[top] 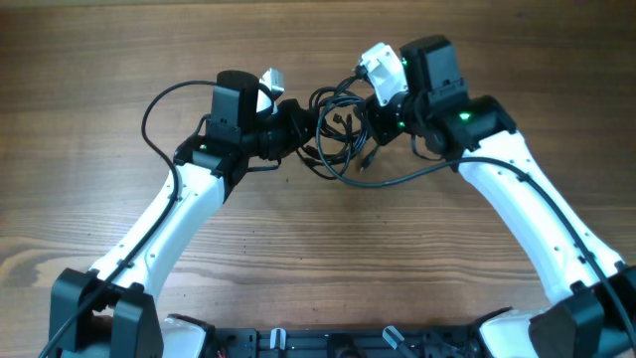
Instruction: Untangle cables
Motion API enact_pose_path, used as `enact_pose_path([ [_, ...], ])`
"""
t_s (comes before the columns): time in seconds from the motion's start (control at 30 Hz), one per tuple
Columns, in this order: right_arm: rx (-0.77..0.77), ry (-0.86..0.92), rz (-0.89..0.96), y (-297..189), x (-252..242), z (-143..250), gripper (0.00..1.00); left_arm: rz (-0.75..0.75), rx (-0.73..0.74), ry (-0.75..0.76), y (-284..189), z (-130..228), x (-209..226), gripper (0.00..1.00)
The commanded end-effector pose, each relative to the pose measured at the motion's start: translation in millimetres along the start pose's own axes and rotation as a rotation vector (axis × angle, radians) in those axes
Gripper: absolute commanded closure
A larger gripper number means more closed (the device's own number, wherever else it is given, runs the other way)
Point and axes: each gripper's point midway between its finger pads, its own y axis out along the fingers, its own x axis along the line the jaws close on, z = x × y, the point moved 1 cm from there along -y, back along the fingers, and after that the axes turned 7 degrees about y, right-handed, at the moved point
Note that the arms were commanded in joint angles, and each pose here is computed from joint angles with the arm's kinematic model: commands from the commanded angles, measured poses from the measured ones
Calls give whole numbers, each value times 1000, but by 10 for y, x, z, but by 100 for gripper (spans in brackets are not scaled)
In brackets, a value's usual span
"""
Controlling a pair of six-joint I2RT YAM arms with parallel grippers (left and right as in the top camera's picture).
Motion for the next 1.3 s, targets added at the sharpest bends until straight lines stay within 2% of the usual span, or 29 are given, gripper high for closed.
enact_pose_path([
  [0.0,28,-92,44,137,-95,46,60,27,-7,0,-69,-8,-97,96],
  [0.2,75,-138,19,468,-126,164,59,34,5,-2,-70,13,-106,96],
  [0.3,48,-135,-36,483,-39,114,63,34,5,-2,-70,13,-106,96],
  [0.37,29,-124,-61,483,2,72,72,33,4,-2,-70,12,-105,96],
  [0.4,16,-86,-62,482,6,40,83,33,5,-2,-70,13,-105,96],
  [0.47,5,-40,-61,482,5,11,95,32,5,0,-70,15,-101,96],
  [0.67,-31,51,-158,324,170,-91,96,9,-5,-5,-64,2,-56,96],
  [0.77,-93,141,-203,34,208,-248,96,-89,-40,-29,-72,-24,129,96],
  [0.87,-161,238,-236,-336,143,-384,96,-255,-76,-72,-127,-14,446,96],
  [0.97,-221,361,-278,-683,-32,-465,96,-338,-84,-57,-173,2,598,96],
  [1.13,-232,579,-384,-931,-383,-424,96,-381,-85,3,-199,-3,667,96],
  [1.27,-239,655,-345,-1002,-655,-334,96,-395,-80,45,-209,-7,690,96],
])
